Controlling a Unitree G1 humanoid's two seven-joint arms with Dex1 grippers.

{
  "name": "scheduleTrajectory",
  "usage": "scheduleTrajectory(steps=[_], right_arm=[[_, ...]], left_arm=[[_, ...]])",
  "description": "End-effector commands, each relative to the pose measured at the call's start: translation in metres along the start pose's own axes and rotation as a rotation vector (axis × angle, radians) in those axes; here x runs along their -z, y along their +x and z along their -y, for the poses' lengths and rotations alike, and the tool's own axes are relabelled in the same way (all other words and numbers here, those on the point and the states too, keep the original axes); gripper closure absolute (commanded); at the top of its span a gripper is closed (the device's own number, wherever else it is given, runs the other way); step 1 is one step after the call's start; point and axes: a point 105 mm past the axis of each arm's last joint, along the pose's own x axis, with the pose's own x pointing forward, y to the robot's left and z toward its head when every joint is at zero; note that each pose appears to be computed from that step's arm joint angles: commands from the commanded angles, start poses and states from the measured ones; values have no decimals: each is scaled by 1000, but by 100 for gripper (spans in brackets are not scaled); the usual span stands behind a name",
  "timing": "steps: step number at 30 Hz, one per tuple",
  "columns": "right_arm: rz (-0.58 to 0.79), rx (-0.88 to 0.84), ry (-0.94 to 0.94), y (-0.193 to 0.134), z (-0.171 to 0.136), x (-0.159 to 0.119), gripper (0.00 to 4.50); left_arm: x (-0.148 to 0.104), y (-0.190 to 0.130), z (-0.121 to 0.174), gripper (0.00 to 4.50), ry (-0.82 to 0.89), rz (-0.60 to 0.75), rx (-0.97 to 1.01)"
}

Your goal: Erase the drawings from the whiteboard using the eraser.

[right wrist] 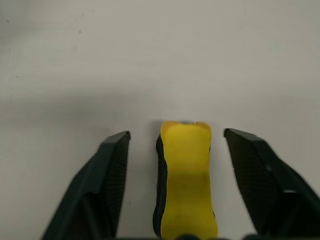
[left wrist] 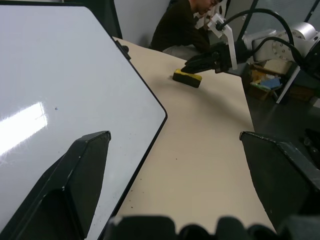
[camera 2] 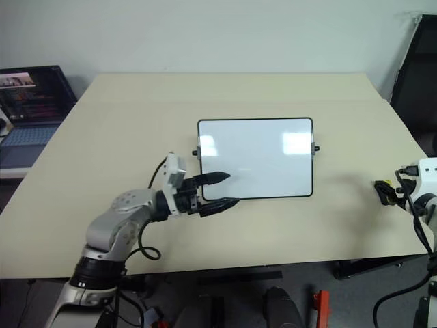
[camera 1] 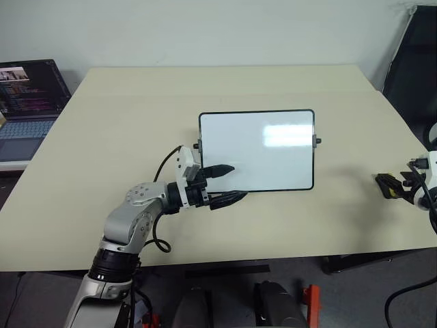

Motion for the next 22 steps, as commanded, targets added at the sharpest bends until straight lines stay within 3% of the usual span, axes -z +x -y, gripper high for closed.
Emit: scheduleTrajectory(steps=[1,6,9,12,18,22], right_arm=[[112,8,-33,-13,2,-30,6],[342,-97,-21,-13,-40,-58,6],[462,-41,55,-5,-56,-45,6],[476,65,110,5,-60,-15,6],[483,47,152,10,-74,5,6],[495,4,176,13,-80,1,6]], left_arm=[[-19,-11,-7,0,58,32,-35],[-25,-37,-46,0,110,69,-278],[-23,-75,-94,0,173,152,-669],[-4,-101,-116,0,220,125,-893],[35,-98,-124,0,207,92,-991],[46,-96,-128,0,200,87,-1029]])
